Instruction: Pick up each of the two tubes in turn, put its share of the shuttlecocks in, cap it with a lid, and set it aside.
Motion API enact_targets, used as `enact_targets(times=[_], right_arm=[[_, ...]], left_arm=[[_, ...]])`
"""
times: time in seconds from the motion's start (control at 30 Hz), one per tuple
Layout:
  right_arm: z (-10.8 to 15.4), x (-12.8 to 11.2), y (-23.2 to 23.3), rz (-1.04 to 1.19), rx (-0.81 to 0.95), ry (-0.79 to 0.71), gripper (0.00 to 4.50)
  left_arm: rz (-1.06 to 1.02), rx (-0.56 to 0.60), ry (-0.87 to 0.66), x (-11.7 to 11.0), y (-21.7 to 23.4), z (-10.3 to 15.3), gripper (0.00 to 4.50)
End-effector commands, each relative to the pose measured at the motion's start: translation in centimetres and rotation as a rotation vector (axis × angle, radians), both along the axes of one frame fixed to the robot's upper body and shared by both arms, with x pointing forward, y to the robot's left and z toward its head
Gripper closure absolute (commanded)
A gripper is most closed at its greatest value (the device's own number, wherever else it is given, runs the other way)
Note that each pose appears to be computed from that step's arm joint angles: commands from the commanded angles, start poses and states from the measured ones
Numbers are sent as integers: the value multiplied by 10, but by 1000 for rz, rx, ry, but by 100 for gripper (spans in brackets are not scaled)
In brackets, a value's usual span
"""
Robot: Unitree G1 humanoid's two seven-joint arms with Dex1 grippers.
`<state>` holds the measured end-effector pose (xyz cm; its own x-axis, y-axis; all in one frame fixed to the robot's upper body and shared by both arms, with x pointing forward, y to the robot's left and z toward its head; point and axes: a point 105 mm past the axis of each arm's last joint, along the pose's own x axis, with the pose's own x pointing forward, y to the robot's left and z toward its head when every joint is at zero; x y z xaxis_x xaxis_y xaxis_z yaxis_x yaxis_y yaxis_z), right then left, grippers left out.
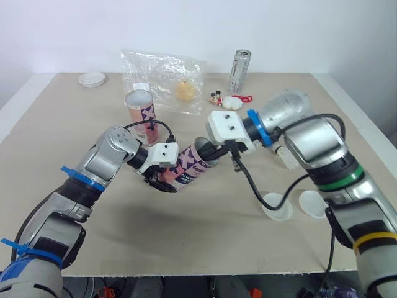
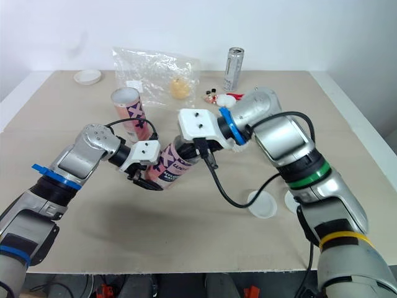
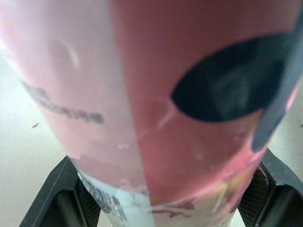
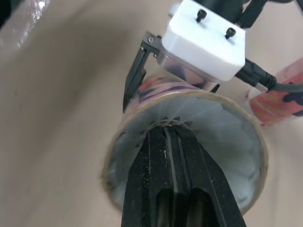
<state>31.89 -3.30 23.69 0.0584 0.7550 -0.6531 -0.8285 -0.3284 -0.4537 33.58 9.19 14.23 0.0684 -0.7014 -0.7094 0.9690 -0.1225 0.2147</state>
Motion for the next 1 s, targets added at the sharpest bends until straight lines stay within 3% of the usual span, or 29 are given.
enact_targets(times=[0.03,0.17,0.37,0.6,0.77,1.0], right_arm=[[2,2,7,53,-93,-25,447],[-18,5,12,102,-217,-12,447],[-31,7,26,154,-255,1,447],[-19,11,24,152,-240,-7,447],[-29,4,30,185,-235,54,447],[-5,5,22,155,-168,58,447]], left_arm=[[-19,-7,-19,-1,-5,5,125],[-16,-7,-19,-1,-5,5,125],[-12,-10,-19,-2,-5,5,125],[-8,-11,-15,-4,-4,3,125],[-2,-20,-15,-2,-6,2,125],[-5,-32,-10,-4,-8,1,125]])
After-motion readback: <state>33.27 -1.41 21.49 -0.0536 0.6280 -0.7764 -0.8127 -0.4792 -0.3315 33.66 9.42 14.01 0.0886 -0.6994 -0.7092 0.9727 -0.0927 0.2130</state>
